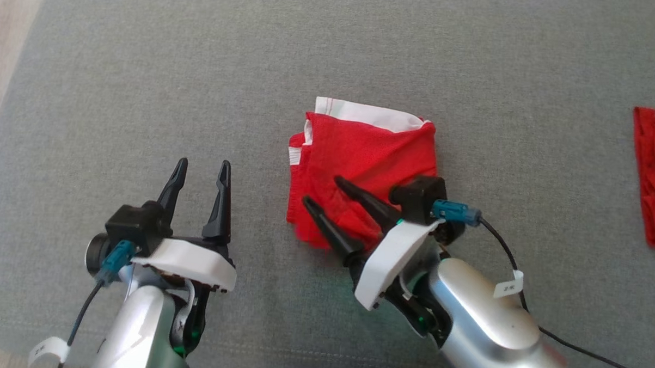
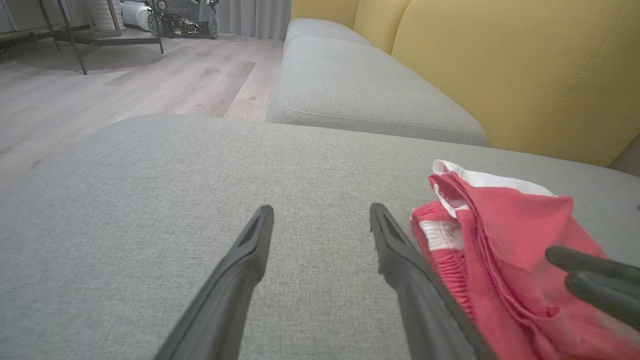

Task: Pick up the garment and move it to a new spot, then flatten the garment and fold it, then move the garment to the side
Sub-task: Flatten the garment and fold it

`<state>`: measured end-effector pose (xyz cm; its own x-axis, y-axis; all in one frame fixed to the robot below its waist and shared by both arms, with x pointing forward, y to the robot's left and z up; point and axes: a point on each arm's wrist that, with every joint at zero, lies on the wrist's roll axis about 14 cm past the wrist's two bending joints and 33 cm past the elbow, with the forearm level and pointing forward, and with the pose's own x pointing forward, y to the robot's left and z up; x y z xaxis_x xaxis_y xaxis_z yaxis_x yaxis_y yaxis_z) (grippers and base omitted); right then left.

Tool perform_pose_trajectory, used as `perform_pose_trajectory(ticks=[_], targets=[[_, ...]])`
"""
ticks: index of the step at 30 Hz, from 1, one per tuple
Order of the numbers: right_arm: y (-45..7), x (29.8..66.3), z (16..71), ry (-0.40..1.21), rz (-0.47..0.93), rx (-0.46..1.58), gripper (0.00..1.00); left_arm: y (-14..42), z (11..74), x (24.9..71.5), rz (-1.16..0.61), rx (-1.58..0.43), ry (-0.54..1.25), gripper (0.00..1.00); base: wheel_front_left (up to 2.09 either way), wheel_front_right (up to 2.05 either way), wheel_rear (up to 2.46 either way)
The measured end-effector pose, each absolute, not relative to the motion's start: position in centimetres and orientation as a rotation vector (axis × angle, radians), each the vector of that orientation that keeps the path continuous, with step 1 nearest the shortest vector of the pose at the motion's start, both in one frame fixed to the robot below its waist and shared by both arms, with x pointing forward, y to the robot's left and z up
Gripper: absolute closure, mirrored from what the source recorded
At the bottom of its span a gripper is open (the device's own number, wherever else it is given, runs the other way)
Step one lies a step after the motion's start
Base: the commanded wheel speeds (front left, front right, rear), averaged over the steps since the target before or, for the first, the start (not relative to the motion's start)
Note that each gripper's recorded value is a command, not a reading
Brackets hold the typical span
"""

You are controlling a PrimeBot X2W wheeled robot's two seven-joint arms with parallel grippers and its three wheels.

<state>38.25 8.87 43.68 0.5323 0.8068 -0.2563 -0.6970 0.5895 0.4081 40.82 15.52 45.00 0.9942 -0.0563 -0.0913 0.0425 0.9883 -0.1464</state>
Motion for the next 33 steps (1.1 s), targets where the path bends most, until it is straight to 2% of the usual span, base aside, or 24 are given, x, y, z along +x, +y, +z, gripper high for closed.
perform_pose_trajectory(ticks=[6,12,13,15,19,22,33], targets=[[8.3,39.8,47.3,0.276,0.876,0.342,0.0,15.0,45.2,41.1,-0.064,-0.149,0.09,0.0,0.0,0.0,0.0],[0.7,45.2,50.9,0.051,0.61,0.318,0.0,14.5,46.1,41.5,-0.079,-0.144,0.06,0.0,0.0,0.0,0.0],[0.7,45.2,50.9,0.051,0.61,0.318,0.0,14.5,46.1,41.5,-0.079,-0.144,0.06,0.0,0.0,0.0,0.0],[-2.7,45.9,50.9,0.022,0.507,0.29,0.0,14.3,46.6,41.7,-0.087,-0.137,0.045,0.0,0.0,0.0,0.0],[-8.8,45.2,49.1,0.039,0.33,0.215,0.0,14.3,47.2,41.9,-0.09,-0.123,0.024,0.0,0.0,0.0,0.0],[-11.5,44.3,48.3,0.058,0.257,0.168,0.0,14.4,47.6,42.1,-0.092,-0.113,0.011,0.0,0.0,0.0,0.0],[-13.8,42.1,48.8,0.068,0.189,0.119,0.0,14.7,47.0,41.2,-0.092,-0.096,0.03,0.0,0.0,0.0,0.0]])
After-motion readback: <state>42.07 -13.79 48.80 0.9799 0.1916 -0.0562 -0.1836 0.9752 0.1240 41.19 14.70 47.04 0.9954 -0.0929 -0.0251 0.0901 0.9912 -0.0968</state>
